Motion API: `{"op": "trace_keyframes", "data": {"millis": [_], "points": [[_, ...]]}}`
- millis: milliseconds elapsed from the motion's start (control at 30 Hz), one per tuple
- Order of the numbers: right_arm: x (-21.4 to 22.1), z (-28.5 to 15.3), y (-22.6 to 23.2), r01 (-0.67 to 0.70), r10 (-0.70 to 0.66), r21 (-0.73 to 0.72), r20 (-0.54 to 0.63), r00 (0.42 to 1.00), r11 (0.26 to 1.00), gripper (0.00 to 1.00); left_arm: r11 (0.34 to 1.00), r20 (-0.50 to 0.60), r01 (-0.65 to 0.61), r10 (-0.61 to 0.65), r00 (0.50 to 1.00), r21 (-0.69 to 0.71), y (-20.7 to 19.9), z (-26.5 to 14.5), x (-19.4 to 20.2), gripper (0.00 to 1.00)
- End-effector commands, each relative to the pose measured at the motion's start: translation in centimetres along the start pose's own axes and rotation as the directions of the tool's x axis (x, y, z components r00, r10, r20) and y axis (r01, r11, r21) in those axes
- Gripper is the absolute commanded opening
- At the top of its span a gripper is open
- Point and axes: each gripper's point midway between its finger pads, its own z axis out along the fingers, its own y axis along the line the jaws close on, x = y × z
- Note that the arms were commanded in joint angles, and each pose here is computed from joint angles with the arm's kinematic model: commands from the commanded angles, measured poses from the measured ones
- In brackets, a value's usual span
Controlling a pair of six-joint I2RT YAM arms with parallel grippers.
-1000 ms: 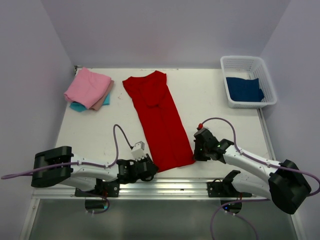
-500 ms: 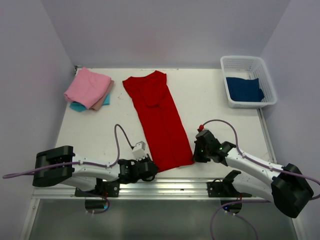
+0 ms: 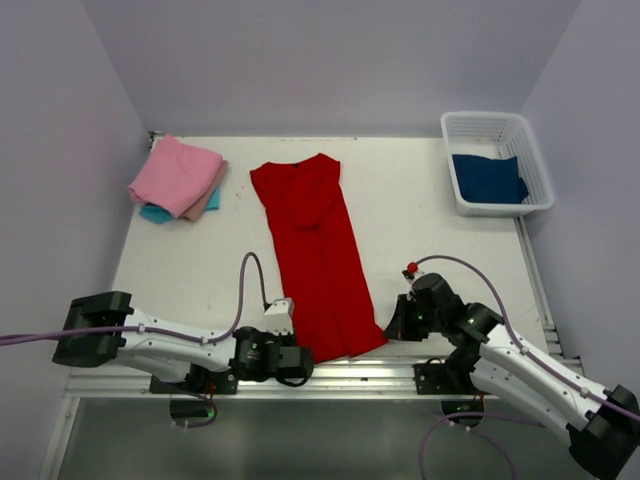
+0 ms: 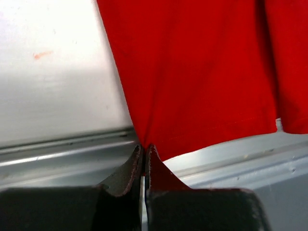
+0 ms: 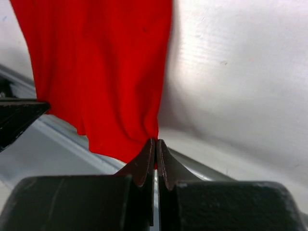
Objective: Fold and stack the t-shirts
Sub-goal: Grab the bottom of the folded rectangular tshirt with both arms
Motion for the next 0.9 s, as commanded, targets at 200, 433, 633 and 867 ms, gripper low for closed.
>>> {"op": "trace_keyframes", "data": {"millis": [200, 433, 633, 867], "points": [[0.2, -1.9, 2.8, 0.066, -0.07, -0.116, -0.036, 0.997, 0.991, 0.0, 0.995, 0.162, -0.055, 0.069, 0.984, -0.086, 2.1, -3.3, -3.7, 0.0], [-2.2, -0.9, 4.0, 0.111, -0.11, -0.116, 0.015, 0.994, 0.987, 0.0, 0.997, 0.318, -0.03, 0.052, 0.947, -0.074, 1.7, -4.1, -7.2, 0.0], [-5.0, -0.4, 5.7, 0.166, -0.16, -0.109, 0.06, 0.985, 0.98, 0.0, 0.991, 0.396, -0.134, 0.124, 0.91, -0.002, -2.1, -4.0, -9.7, 0.0], [-7.6, 0.6, 7.0, 0.21, -0.202, -0.088, 0.095, 0.975, 0.974, 0.0, 0.979, 0.453, -0.203, 0.181, 0.873, 0.0, -4.3, -2.9, -13.6, 0.0]]}}
